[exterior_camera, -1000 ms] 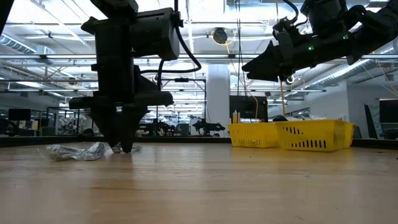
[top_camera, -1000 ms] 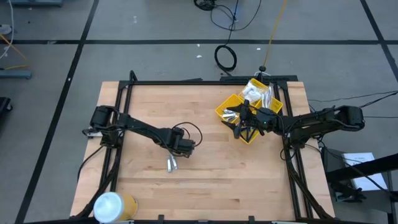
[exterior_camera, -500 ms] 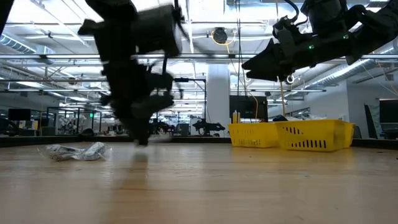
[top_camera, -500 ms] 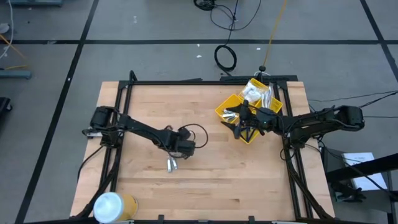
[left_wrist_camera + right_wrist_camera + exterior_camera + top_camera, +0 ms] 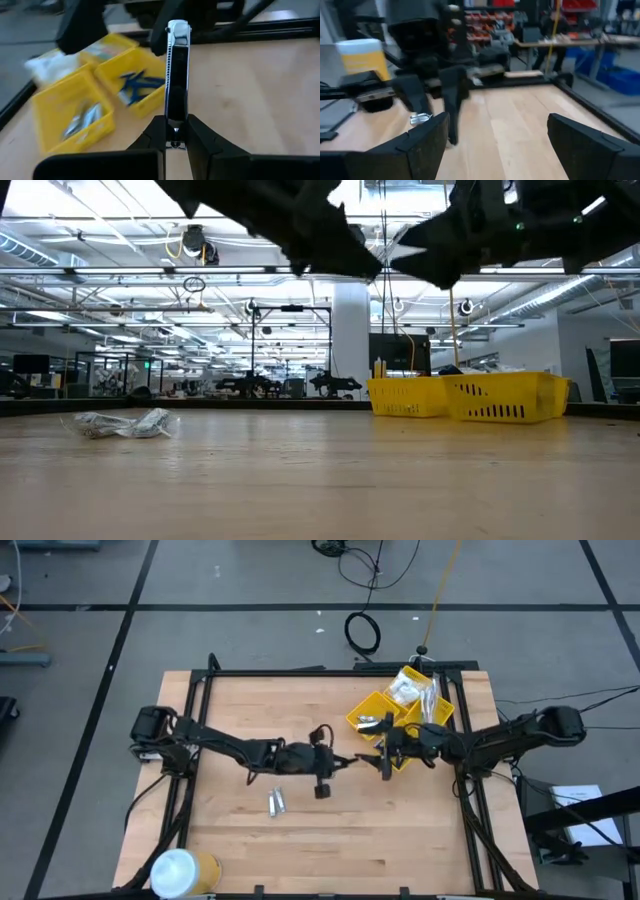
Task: Pick & Place Travel size toiletries
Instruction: Put the nail cutter into the bottom left yellow bin
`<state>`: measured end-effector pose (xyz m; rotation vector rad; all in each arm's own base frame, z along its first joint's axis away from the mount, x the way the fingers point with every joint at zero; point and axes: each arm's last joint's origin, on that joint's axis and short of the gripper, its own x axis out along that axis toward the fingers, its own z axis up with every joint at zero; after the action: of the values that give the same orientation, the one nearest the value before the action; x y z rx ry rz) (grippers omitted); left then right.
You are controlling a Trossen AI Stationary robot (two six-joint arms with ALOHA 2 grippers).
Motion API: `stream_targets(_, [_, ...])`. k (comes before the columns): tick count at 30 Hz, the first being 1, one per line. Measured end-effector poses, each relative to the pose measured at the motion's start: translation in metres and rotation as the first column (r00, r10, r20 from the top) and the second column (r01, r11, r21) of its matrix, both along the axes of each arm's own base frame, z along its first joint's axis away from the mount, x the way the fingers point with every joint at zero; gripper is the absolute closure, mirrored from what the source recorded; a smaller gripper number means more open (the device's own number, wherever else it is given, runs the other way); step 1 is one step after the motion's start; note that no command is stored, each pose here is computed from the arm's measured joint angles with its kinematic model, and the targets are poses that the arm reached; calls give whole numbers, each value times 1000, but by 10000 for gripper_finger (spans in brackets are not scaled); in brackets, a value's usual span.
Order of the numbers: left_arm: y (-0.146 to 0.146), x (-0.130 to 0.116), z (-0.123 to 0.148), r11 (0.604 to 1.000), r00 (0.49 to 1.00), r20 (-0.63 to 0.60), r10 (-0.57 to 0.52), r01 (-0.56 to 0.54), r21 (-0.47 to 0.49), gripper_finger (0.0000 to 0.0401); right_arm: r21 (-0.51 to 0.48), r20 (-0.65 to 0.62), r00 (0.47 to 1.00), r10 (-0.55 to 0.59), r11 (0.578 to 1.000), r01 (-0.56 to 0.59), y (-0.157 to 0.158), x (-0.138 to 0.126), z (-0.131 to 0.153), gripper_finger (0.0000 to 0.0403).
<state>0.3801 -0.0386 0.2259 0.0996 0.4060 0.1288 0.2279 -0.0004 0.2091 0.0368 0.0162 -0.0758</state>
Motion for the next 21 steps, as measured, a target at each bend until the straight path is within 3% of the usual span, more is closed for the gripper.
stream_targets(5, [12,6,12,988,982,123,-147,152,-33,370,-18,104,993,52,999,-50,15,-1,10,81])
stream_targets(9, [13,7,17,971,958,174,-230,239,-33,370,-6,96,994,59,998,-59,18,-1,10,81])
stream_targets(15, [11,6,20,966,953,178,-247,256,-30,371,37,-8,998,58,998,-58,19,-1,0,81])
stream_targets(21, [19,6,24,978,961,194,-199,208,-30,371,62,-23,973,232,971,-230,24,-1,-3,81])
